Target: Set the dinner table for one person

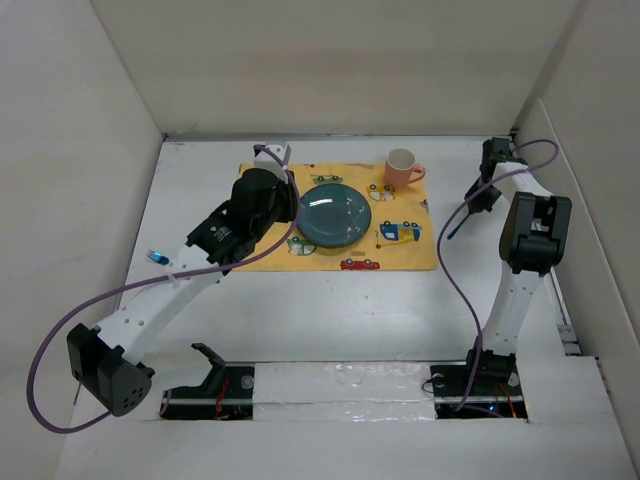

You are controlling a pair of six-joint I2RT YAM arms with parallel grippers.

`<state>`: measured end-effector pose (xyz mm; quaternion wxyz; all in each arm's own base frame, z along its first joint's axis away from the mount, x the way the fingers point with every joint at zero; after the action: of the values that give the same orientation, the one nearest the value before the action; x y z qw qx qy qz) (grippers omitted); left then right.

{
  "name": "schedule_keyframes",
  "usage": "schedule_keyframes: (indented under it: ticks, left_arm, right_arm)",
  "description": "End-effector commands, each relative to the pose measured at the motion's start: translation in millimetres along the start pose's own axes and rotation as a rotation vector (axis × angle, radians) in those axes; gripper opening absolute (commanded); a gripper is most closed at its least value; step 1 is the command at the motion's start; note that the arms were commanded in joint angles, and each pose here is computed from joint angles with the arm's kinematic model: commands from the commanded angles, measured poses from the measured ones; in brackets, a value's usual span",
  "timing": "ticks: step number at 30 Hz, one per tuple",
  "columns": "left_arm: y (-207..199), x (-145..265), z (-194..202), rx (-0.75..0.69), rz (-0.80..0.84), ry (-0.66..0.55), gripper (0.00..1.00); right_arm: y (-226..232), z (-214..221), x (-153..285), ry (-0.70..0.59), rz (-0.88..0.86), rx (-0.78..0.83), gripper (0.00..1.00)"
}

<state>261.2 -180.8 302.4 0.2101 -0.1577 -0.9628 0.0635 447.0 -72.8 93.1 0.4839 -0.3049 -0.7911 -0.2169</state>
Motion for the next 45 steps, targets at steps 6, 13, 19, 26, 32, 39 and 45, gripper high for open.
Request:
schedule_keyframes:
  ticks: [6,13,19,26,32,39,45]
  left_arm:
    - [-1.7,9.5,-13.3,0.007,0.018,-0.053,0.22]
    - [-1.8,7.2,-19.0,0.046,-0.018,-0.055,0.23]
    - [8.3,6.0,-28.3,0.159,-0.185,-0.072,0.41]
    - [46.8,-8.6,-29.1,0.336,-0.172,-0.016,0.52]
    - [79.9,-20.8,-1.4,0.385,-0.312,0.09,0.45]
    - [134.6,-14.8,36.5,0.567,-0.435,0.159,0.28]
    - [141.3,-11.7,52.4,0.574,-0.473,0.19,0.37]
  right_arm:
    - [-2.2,-40.9,80.2,-0.234,-0.125,-0.005,0.0]
    - [40.8,16.4,145.9,-0.177,-0.374,0.196,0.0]
    - [74.7,110.2,176.9,-0.045,-0.539,0.435,0.0]
    - [115.5,162.0,171.6,0.037,-0.642,0.557,0.0]
    - [146.0,152.0,135.6,0.033,-0.599,0.554,0.0]
    - [156.6,139.3,105.2,0.026,-0.553,0.531,0.0]
    - [159.1,142.9,83.3,0.038,-0.494,0.531,0.0]
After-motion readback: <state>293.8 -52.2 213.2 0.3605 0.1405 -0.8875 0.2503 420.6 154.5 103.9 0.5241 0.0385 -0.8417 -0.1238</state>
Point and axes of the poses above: each gripper's point midway between its finger pads, its own x axis back along the fingers, its own y axis along the line the jaws close on, z = x × y, the point moved 7 cm from there along x, back along the fingers
